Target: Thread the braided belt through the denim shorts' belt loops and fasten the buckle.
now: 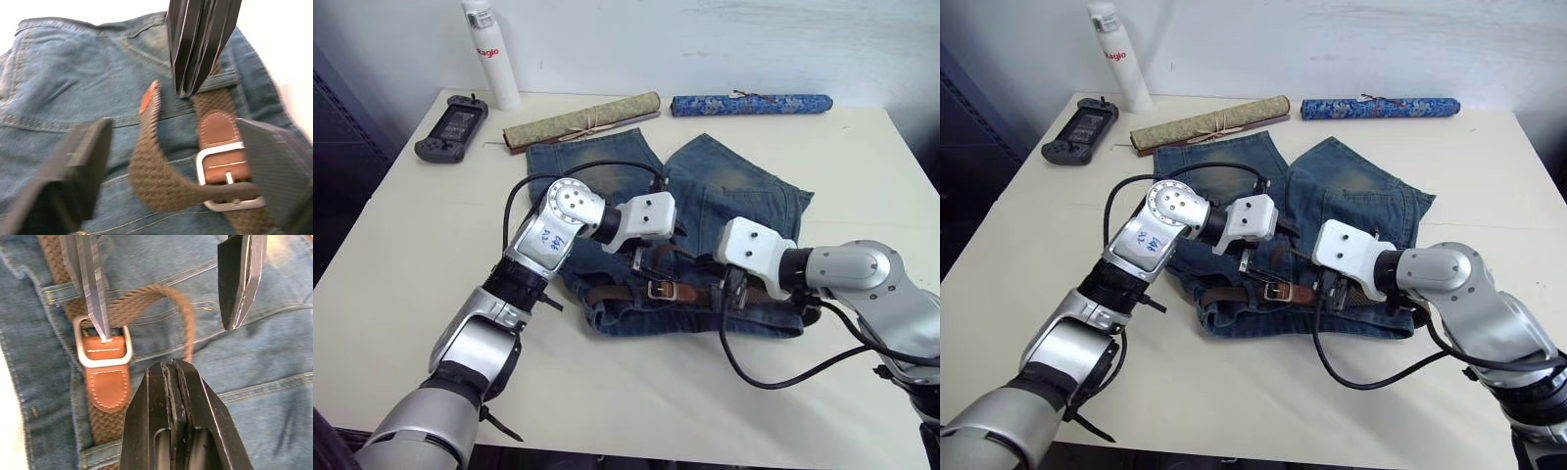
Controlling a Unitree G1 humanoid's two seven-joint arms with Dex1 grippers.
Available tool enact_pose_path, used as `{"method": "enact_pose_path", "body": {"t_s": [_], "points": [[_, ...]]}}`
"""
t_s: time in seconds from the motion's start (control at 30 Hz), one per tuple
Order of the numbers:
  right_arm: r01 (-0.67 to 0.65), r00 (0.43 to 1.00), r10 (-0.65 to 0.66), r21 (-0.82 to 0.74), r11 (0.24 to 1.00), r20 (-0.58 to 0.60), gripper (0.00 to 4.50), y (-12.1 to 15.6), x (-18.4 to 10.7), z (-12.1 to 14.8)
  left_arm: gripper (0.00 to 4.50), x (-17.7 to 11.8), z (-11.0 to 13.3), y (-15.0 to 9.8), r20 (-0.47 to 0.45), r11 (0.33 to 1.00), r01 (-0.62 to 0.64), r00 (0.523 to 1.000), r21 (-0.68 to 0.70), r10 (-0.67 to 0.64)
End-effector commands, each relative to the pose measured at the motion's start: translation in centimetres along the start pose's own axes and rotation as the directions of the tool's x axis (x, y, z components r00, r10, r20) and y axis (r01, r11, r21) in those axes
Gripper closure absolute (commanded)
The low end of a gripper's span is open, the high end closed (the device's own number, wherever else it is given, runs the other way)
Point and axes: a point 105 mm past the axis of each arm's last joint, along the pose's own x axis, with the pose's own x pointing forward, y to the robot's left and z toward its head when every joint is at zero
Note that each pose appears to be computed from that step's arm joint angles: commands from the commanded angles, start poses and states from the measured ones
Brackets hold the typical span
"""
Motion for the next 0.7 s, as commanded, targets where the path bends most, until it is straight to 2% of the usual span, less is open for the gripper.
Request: {"method": "enact_pose_path", "body": {"t_s": [0.03, 0.17, 0.3, 0.37, 0.4, 0.43, 0.5, 0.7], "points": [[0.042, 0.999, -0.041, -0.023, 0.999, 0.018, 4.50, -0.8, -0.8, 0.6, 0.04, -0.4, 1.1, 0.5, 0.003, 0.998, -0.011, 1.000, 0.067, 0.011], [0.075, 0.997, -0.075, -0.010, 0.997, 0.011, 4.50, -1.3, -1.2, 0.3, 0.04, -0.7, 0.6, 1.3, -0.028, 0.996, -0.053, 0.998, 0.067, 0.055], [0.122, 0.992, -0.122, 0.013, 0.992, -0.015, 4.50, -1.9, -1.6, -0.7, 0.04, -0.8, 1.0, 1.6, -0.003, 0.997, -0.065, 0.998, 0.045, 0.065], [0.100, 0.995, -0.099, 0.049, 0.994, -0.034, 3.84, -1.4, -1.3, -1.6, 0.00, -0.8, 1.3, 1.7, 0.005, 0.997, -0.062, 0.998, 0.039, 0.062], [0.093, 0.995, -0.091, 0.065, 0.994, -0.039, 3.70, -1.0, -0.9, -2.1, 0.00, -0.8, 1.5, 1.7, 0.005, 0.997, -0.062, 0.998, 0.044, 0.062], [0.097, 0.994, -0.094, 0.067, 0.993, -0.048, 3.21, -0.8, -0.6, -2.6, 0.00, -0.8, 1.6, 1.7, 0.006, 0.997, -0.062, 0.998, 0.046, 0.062], [0.097, 0.993, -0.091, 0.073, 0.993, -0.080, 2.54, -0.2, 0.3, -3.8, 0.00, -0.8, 1.9, 1.8, 0.009, 0.997, -0.062, 0.998, 0.049, 0.062], [0.145, 0.983, -0.131, 0.098, 0.985, -0.129, 2.54, -0.1, 1.9, -6.4, 0.00, -0.9, 2.2, 1.7, 0.008, 0.997, -0.055, 0.999, 0.060, 0.054]]}}
